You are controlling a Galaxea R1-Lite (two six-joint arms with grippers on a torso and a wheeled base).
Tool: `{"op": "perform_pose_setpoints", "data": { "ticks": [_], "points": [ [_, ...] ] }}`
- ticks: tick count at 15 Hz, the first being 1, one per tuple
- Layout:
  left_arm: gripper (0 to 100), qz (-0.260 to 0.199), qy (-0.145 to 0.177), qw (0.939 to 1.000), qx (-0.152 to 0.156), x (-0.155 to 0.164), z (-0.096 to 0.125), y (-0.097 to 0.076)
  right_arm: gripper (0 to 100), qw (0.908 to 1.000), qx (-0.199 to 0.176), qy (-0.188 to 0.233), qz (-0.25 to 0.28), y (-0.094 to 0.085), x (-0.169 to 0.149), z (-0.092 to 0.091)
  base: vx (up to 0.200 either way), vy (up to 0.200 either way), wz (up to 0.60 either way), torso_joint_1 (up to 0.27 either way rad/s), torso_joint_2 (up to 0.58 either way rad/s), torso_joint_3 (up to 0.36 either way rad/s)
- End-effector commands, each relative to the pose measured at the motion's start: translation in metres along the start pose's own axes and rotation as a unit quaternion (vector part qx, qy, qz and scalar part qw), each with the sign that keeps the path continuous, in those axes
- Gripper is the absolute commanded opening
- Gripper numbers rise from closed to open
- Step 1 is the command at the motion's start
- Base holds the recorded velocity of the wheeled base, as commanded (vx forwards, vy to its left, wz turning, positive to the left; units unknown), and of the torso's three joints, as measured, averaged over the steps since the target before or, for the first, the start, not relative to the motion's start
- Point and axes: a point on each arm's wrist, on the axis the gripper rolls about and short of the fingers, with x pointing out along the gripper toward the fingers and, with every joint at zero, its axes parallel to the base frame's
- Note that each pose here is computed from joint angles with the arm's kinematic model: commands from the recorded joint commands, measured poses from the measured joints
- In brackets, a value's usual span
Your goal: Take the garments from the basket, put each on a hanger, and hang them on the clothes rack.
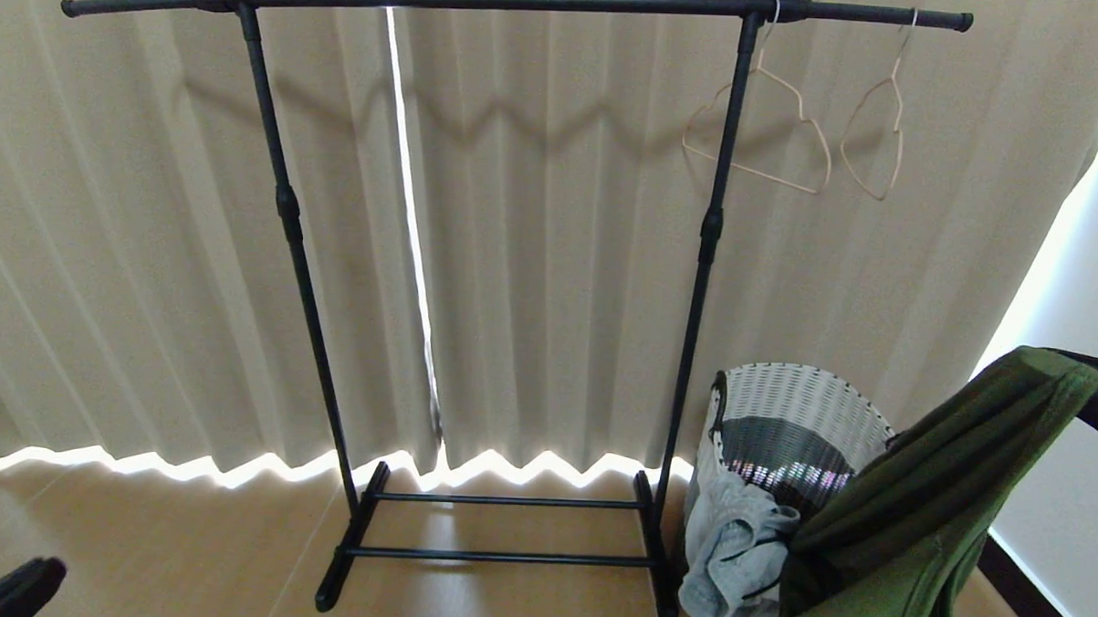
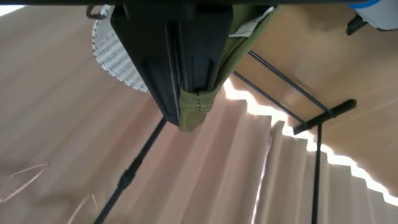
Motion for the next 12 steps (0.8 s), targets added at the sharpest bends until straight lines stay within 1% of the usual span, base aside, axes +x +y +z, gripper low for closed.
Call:
{"op": "perform_pose_setpoints", "data": {
  "ticks": [1,2,3,4,5,6,7,8,9,12],
  "points": [
    [100,-0.079,0.055,0.9952,-0.015,0.069,0.028,0.012,0,0.9999,0.009,0.000,0.007,-0.003,0.011,0.007,0.000,0.000,0.00,0.000,0.00,0.000],
    [100,-0.097,0.062,0.9933,-0.012,0.082,0.032,0.007,0,0.9993,0.033,-0.006,0.017,-0.004,0.013,0.011,0.000,0.000,0.00,0.000,0.00,0.000],
    [100,-0.117,0.071,0.9906,-0.007,0.103,0.035,-0.007,0,0.9966,0.073,-0.012,0.038,-0.004,0.018,0.018,0.000,0.000,0.00,0.000,0.00,0.000],
    [100,-0.128,0.075,0.9890,-0.004,0.120,0.035,-0.021,0,0.9945,0.092,-0.008,0.051,-0.003,0.023,0.020,0.000,0.000,0.00,0.000,0.00,0.000],
    [100,-0.131,0.077,0.9883,-0.004,0.127,0.033,-0.027,0,0.9939,0.096,-0.005,0.054,-0.003,0.024,0.022,0.000,0.000,0.00,0.000,0.00,0.000],
    [100,-0.149,0.081,0.9855,0.001,0.142,0.030,-0.039,0,0.9927,0.103,0.002,0.062,-0.002,0.027,0.023,0.000,0.000,0.00,0.000,0.00,0.000],
    [100,-0.170,0.092,0.9811,0.005,0.154,0.026,-0.050,0,0.9904,0.115,0.004,0.076,0.002,0.032,0.025,0.000,0.000,0.00,0.000,0.00,0.000],
    [100,-0.198,0.110,0.9740,0.009,0.169,0.021,-0.067,0,0.9852,0.140,0.003,0.099,0.008,0.037,0.030,0.000,0.000,0.00,0.000,0.00,0.000],
    [100,-0.220,0.120,0.9680,0.007,0.178,0.019,-0.081,0,0.9829,0.152,0.006,0.104,0.009,0.041,0.032,0.000,0.000,0.00,0.000,0.00,0.000],
    [100,-0.296,0.142,0.9443,-0.018,0.197,0.016,-0.138,0,0.9828,0.154,0.006,0.103,0.009,0.045,0.033,0.000,0.000,0.00,0.000,0.00,0.000]
  ]
}}
